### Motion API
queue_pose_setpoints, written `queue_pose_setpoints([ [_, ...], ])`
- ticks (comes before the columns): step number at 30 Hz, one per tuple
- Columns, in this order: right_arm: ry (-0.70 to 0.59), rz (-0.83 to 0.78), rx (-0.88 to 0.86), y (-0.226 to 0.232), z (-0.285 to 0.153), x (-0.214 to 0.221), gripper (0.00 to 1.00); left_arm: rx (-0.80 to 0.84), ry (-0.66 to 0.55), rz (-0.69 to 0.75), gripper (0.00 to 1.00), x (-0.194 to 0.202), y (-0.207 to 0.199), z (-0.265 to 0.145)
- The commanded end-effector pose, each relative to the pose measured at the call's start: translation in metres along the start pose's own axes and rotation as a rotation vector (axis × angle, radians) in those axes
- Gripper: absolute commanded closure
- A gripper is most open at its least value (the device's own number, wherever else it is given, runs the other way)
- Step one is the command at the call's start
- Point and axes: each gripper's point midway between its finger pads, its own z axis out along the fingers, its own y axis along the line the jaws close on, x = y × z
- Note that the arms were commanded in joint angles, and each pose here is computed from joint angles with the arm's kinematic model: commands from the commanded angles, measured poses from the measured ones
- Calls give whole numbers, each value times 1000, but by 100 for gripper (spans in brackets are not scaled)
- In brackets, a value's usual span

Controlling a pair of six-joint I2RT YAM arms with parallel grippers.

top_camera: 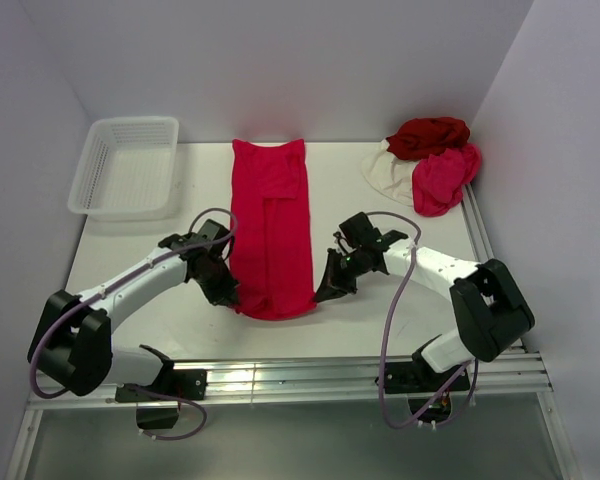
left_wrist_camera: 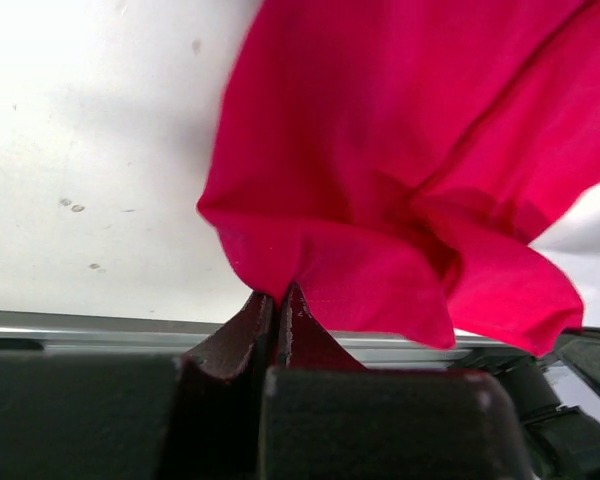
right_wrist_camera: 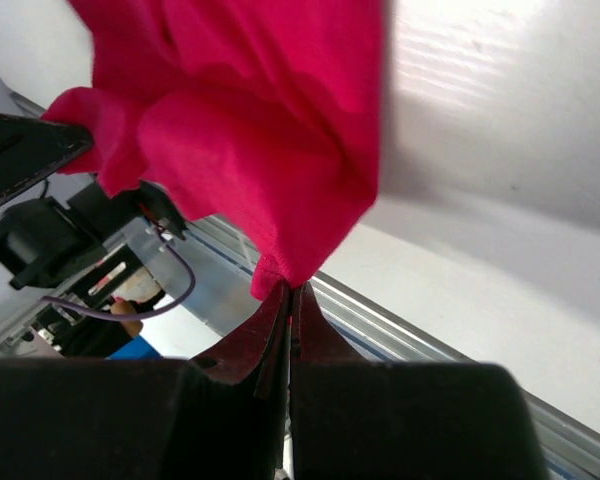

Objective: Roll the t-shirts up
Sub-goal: Roll the tshirt

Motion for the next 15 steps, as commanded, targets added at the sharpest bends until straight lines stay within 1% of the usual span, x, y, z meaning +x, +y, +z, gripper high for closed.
queue_pose_setpoints([
  [1,-34,-49,-17,21,-8,-15,100,-1,-55,19,100,-16,-16,-14],
  [7,-28,-53,-14,29,-4,-29,100,-6,-86,12,100,-33,-21,-21],
  [15,-23,-39,-8,34,2,-50,100,-20,-86,-10,100,-60,-19,-10],
])
